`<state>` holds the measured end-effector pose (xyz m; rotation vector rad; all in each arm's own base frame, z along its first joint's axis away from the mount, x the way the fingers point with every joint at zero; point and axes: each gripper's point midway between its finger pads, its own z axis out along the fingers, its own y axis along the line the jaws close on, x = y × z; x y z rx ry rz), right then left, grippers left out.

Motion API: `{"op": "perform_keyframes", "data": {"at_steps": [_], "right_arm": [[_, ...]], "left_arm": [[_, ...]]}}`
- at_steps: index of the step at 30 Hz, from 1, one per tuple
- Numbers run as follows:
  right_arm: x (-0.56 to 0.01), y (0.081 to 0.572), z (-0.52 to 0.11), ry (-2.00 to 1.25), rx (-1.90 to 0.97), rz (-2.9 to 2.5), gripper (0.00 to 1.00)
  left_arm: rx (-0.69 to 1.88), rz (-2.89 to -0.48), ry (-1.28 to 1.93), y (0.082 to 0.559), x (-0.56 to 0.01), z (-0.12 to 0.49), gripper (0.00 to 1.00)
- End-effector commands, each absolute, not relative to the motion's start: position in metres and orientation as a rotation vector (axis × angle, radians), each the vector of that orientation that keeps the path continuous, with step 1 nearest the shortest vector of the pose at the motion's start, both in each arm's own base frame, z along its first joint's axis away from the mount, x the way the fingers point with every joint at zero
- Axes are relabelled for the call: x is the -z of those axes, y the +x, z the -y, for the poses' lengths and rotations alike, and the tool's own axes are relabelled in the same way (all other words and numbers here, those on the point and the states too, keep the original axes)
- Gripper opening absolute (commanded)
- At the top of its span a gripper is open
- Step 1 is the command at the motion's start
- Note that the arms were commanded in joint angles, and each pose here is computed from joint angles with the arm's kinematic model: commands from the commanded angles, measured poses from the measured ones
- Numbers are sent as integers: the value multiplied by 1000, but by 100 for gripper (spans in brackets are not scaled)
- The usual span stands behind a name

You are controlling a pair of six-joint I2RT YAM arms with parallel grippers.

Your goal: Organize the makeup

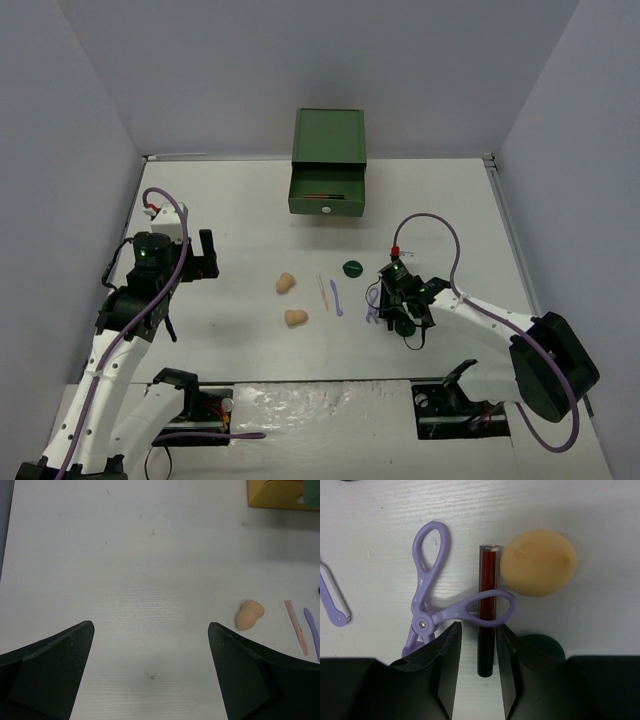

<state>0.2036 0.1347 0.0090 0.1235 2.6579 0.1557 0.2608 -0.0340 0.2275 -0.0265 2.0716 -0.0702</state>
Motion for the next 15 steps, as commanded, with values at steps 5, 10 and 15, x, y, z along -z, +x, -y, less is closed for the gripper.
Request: {"op": "perform_keyframes", "data": {"at_steps": [5, 10, 15], "right_arm": [[-2, 210, -141, 137, -158, -2651, 23], [-9, 217, -146, 100, -125, -2614, 2], [-26, 232, -165, 32, -122, -2562, 0]], "left_arm": [[97, -1977, -43, 269, -258, 36, 97], [101, -1978, -40, 269, -258, 36, 97], [100, -1976, -41, 269, -258, 36, 97]]}}
